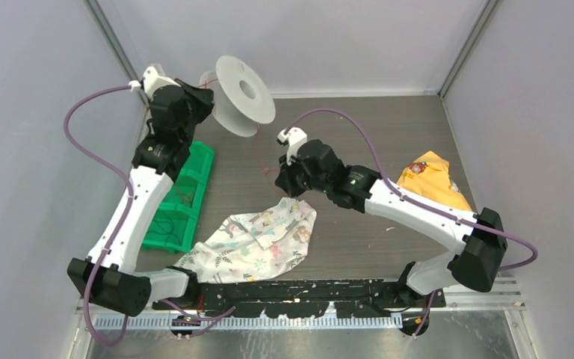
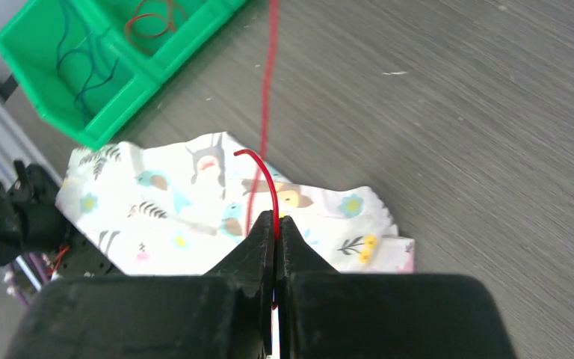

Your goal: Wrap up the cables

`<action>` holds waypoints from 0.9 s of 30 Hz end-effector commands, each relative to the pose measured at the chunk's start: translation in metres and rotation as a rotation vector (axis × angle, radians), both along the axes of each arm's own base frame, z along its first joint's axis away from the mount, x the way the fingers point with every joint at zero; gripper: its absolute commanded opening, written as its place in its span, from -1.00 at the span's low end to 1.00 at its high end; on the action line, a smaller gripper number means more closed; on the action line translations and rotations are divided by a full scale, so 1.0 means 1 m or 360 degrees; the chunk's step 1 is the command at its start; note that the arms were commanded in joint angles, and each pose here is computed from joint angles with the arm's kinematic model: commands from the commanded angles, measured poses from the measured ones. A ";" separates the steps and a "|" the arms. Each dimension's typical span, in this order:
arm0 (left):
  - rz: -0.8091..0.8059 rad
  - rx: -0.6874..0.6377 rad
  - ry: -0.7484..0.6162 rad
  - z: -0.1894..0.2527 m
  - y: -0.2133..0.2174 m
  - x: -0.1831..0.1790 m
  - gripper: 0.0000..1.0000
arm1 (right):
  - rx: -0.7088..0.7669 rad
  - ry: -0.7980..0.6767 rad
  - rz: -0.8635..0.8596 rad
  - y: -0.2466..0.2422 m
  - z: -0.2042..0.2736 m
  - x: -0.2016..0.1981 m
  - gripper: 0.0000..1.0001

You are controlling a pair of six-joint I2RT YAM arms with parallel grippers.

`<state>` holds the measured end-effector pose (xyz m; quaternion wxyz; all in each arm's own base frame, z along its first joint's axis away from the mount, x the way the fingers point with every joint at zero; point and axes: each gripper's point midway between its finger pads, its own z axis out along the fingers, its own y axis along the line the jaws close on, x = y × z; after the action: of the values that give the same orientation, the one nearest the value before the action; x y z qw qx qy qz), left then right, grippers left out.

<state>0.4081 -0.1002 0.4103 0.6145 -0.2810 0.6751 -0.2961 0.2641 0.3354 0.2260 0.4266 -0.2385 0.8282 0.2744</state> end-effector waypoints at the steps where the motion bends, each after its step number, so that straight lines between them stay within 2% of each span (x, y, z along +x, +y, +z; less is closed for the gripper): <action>1: 0.0376 0.0345 0.0072 0.000 0.026 -0.013 -0.99 | 0.0003 -0.0227 0.0129 0.022 0.059 -0.018 -0.99; 6: 0.0363 0.0657 0.0236 -0.035 0.015 -0.004 -0.99 | 0.0116 -0.0342 0.0334 0.042 0.115 -0.046 -0.99; 11: 0.0190 0.0851 0.0311 -0.061 -0.011 0.000 -0.99 | 0.0195 -0.0519 0.0346 0.041 0.165 -0.042 -0.99; 15: 0.0006 0.0917 0.0273 -0.067 -0.039 -0.004 -0.99 | 0.0203 -0.0649 0.0293 0.039 0.184 -0.021 -0.99; 22: -0.0383 0.0937 0.0214 -0.079 -0.081 -0.020 -0.99 | 0.0375 -0.0605 0.0122 0.026 0.198 0.034 -0.99; 27: -0.0756 0.0981 0.0228 -0.109 -0.116 -0.031 -0.99 | 0.0558 -0.0536 0.0002 0.004 0.215 0.067 -0.99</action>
<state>0.3839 -0.1837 0.2817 0.5249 -0.0027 0.8436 -0.1135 0.3198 0.3470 0.3843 0.5580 -0.2523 0.7287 0.3066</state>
